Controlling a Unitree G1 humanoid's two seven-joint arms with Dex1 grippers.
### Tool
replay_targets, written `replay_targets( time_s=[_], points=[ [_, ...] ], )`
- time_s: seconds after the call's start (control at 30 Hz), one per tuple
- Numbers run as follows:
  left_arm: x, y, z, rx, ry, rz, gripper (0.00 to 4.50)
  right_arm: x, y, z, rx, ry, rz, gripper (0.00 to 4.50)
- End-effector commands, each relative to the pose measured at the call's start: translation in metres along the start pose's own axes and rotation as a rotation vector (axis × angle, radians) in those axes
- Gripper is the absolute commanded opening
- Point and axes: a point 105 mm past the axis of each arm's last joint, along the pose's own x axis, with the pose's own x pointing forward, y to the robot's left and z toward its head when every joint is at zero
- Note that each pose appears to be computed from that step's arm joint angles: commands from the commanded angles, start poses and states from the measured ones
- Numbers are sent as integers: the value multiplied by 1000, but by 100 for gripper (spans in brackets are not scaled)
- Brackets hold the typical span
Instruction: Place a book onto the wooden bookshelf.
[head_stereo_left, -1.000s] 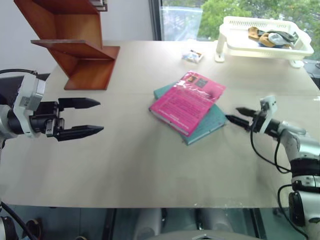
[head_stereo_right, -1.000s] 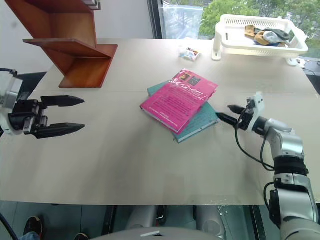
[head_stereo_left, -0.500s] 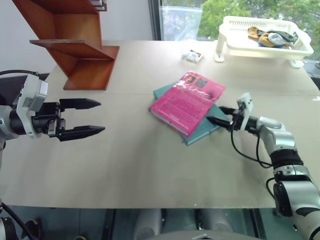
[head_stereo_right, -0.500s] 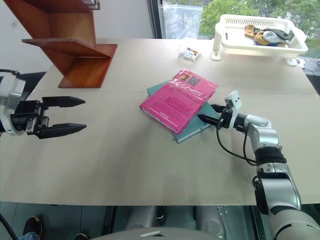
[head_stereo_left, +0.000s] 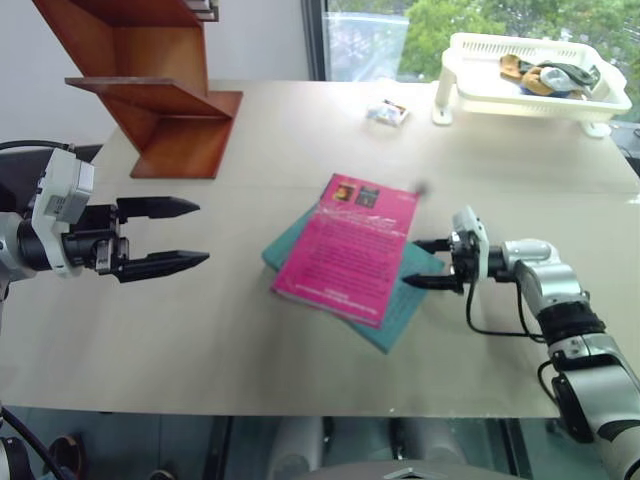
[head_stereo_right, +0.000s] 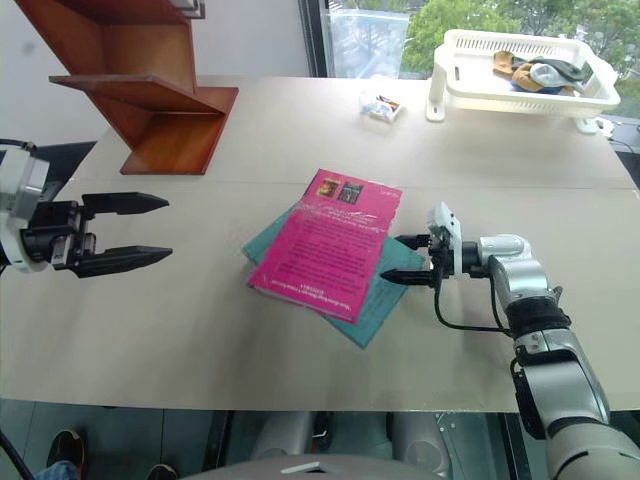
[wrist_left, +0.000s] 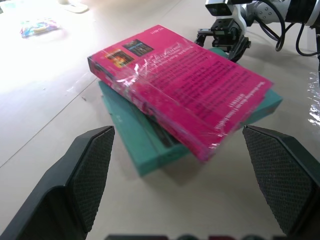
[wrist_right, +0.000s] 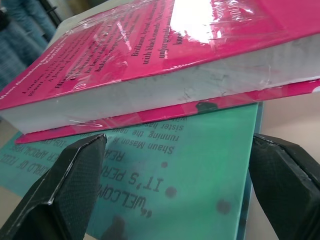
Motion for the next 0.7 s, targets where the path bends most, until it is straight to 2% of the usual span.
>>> replay_targets(
  time_s=[0.03, 0.17, 0.3, 0.5, 0.7],
  points=[
    [-6, -1, 11, 47, -2, 20, 444, -4, 19, -16, 14, 75, 72, 450],
    [-4, 0, 10, 43, -1, 15, 444, -10, 12, -14, -43, 78, -18, 450],
    [-1, 1, 9, 42, 0, 2, 444, -27, -1, -14, -156, 160, -158, 450],
    [1, 2, 7, 39, -7, -6, 444, -59, -8, 4, -258, 133, -303, 450],
    [3, 2, 5, 36, -9, -11, 444, -83, 8, 13, -274, 119, -322, 450]
  ],
)
